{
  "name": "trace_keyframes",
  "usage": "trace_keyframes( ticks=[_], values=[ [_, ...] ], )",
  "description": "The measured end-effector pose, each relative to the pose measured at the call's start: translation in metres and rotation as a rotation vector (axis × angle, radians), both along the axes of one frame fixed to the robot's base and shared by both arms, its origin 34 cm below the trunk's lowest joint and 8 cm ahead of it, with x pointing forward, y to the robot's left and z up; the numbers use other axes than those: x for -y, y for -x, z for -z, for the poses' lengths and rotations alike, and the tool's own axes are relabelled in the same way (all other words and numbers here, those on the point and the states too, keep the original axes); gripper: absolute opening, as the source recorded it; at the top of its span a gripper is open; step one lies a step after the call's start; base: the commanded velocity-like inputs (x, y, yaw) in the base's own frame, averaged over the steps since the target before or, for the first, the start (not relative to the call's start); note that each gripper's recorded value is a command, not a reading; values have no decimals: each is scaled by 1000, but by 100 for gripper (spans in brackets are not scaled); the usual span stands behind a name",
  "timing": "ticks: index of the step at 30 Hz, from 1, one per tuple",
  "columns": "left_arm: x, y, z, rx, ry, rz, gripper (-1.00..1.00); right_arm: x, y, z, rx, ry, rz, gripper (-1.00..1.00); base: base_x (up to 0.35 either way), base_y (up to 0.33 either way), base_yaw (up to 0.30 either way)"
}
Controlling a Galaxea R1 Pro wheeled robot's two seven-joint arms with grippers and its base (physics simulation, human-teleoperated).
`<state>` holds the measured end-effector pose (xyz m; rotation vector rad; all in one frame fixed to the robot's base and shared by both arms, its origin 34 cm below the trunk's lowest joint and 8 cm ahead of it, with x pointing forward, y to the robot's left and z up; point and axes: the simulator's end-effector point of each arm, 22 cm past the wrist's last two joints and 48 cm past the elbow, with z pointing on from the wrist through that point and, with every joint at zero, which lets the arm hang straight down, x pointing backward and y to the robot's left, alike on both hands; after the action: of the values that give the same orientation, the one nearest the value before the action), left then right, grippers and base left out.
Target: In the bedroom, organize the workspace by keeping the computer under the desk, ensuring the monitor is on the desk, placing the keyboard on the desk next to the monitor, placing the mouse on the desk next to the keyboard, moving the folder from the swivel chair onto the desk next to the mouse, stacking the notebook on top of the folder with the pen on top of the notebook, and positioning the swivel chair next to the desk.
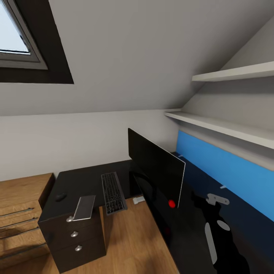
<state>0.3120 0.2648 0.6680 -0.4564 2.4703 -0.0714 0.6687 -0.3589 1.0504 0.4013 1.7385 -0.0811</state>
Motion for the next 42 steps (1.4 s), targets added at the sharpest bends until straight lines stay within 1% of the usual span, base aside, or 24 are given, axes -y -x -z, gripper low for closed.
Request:
trace_keyframes(
  ticks=[17,25,34,42],
  values=[
    [-1,0,0,0,-1,-2,100,0,0,0,0,0,0,100,35,0,0],
    [-1,0,0,0,-1,-2,100,0,0,0,-1,0,0,100,132,0,0],
    [-1,0,0,0,-1,-2,100,0,0,1,-2,0,0,100,42,0,38],
    [0,0,0,0,1,-1,100,0,0,1,-1,0,0,100,163,0,37]
  ],
)
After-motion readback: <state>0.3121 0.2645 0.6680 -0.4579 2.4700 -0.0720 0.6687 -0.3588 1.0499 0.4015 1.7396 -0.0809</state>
